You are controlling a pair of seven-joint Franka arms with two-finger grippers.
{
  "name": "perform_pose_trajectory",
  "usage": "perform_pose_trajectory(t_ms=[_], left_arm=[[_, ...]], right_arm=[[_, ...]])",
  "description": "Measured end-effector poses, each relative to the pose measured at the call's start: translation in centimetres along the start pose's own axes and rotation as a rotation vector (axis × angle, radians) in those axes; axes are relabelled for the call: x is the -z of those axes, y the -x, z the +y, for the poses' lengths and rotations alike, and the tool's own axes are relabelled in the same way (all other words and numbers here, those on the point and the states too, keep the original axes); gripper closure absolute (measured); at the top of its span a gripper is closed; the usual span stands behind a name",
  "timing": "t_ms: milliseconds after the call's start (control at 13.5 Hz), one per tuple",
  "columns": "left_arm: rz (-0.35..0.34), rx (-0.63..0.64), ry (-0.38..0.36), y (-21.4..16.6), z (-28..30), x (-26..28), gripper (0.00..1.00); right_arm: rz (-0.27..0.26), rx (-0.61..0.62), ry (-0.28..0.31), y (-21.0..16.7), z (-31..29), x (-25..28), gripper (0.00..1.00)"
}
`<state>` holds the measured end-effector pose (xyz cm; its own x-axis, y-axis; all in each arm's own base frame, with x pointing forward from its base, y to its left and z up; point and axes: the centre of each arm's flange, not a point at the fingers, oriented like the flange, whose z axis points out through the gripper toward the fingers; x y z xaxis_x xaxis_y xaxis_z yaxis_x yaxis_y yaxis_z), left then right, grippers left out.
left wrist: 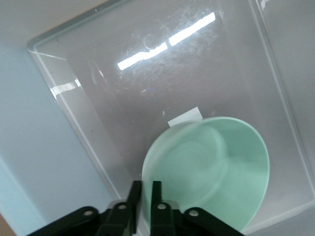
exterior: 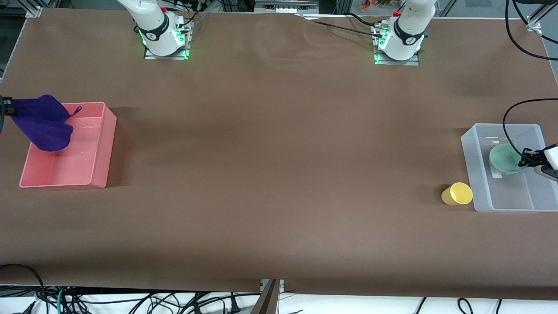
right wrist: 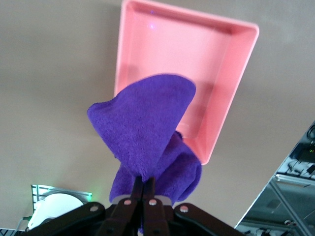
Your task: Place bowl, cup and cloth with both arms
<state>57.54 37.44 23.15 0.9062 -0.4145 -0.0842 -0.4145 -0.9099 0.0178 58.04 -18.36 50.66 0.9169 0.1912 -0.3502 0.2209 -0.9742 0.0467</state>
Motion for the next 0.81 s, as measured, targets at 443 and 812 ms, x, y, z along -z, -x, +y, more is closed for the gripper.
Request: perform_pose_trajectory(t_ms=[443, 812], left_arm=[[0.061, -0.081, -0.012, -6.1, 4.2, 9.3, 0.18], [0.082, -0.185, 0.0, -14.5, 13.3, 13.1, 0.0]], right_arm=[[-0.025, -0.03, -0.065, -1.6, 2.2, -13.4, 0.98], [0.012, -0.056, -0.119, -1.7, 1.9, -16.8, 0.74]])
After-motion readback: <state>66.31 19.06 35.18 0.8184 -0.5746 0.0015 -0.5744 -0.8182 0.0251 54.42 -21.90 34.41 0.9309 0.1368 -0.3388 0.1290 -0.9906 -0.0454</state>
